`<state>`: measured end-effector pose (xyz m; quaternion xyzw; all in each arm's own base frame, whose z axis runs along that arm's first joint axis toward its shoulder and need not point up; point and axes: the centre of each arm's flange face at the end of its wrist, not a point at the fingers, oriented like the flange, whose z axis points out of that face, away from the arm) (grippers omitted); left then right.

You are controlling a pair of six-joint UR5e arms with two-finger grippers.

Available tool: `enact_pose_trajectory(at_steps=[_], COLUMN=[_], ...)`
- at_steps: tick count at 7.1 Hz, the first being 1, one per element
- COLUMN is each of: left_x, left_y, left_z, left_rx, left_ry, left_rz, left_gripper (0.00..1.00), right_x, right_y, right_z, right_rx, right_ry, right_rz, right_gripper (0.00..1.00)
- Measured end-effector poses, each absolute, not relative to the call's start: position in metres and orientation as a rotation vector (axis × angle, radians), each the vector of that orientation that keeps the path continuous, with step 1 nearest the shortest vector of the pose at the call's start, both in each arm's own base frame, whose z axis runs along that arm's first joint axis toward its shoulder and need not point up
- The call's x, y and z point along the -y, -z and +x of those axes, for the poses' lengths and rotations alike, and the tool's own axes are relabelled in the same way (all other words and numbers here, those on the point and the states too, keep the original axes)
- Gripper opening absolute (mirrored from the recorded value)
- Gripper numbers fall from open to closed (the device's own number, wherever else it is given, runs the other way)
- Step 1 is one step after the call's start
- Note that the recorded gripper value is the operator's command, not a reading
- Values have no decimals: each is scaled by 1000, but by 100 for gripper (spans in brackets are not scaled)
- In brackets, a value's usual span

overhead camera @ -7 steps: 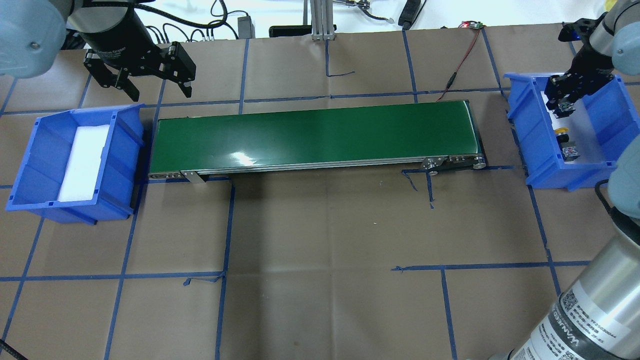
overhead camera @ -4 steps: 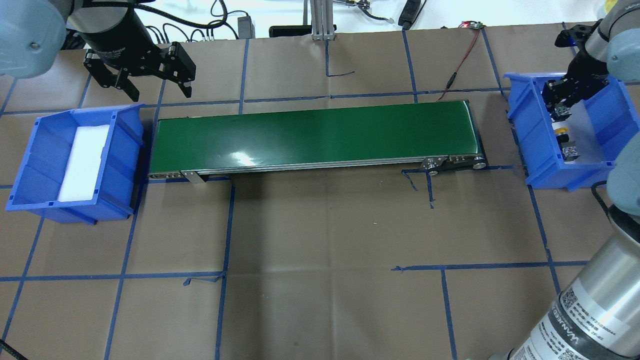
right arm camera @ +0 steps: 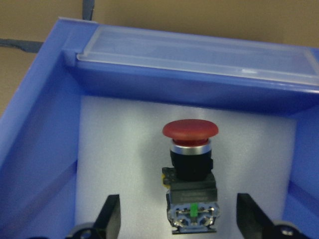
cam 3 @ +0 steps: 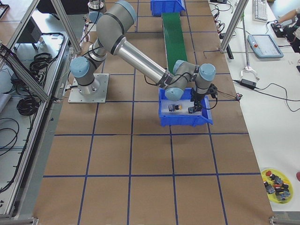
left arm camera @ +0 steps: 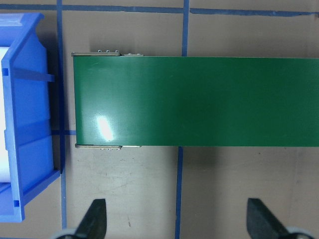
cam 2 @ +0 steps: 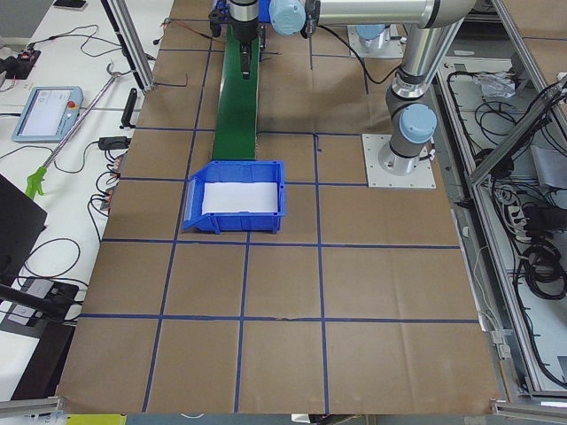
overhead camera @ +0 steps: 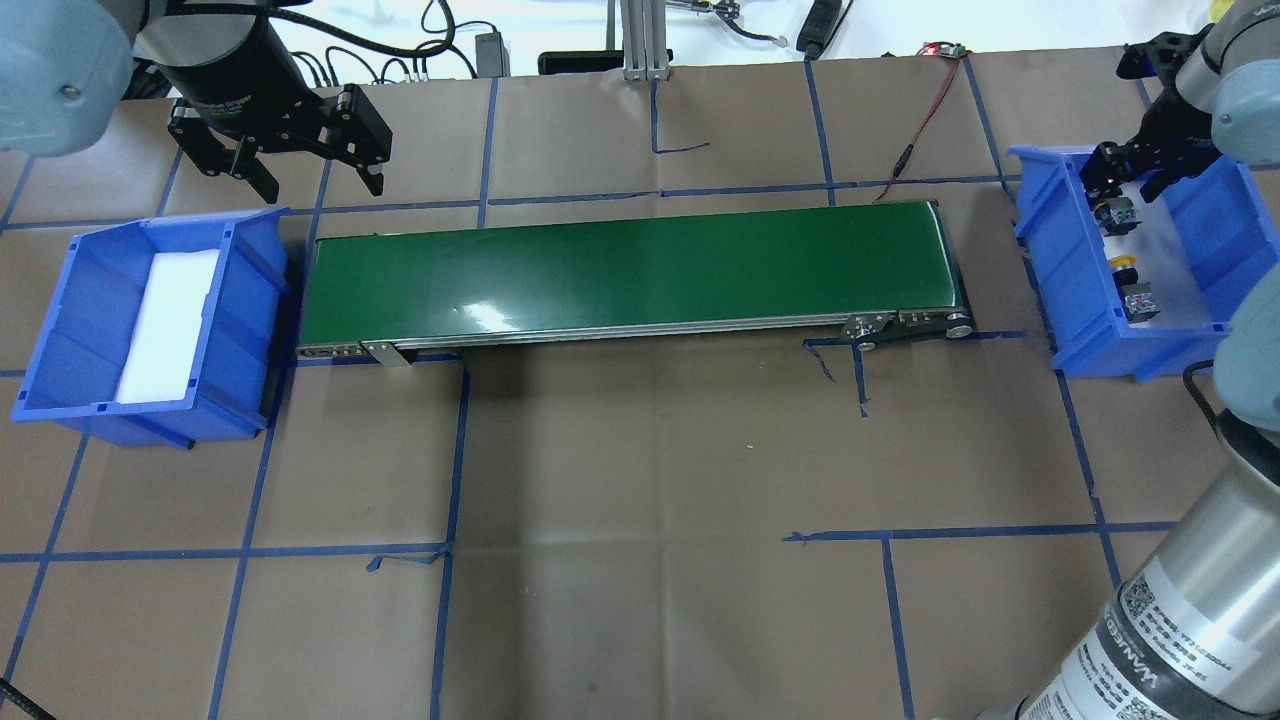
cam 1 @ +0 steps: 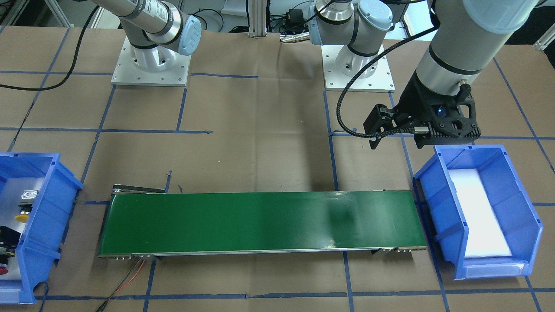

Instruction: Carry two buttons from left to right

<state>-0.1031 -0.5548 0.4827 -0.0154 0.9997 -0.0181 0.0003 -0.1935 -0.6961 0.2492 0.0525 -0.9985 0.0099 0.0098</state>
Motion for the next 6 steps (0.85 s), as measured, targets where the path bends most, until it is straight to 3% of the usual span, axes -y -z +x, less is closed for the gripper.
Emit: enact_pose_trajectory(at_steps=[3,6], left_x=[555,555], left_y=[-483,-484], left_z=[-104,-103], left_rx=[-3141,-3142], left_ry=[59,60], left_rz=[-48,-49], left_gripper=[100,100], right_x=[691,644], right_y=[-286,-403], right_z=[-187,-144], right_rx=[3106,3104], right_ry=[-68,-68], right_rz=[83,35], right_gripper=[99,100])
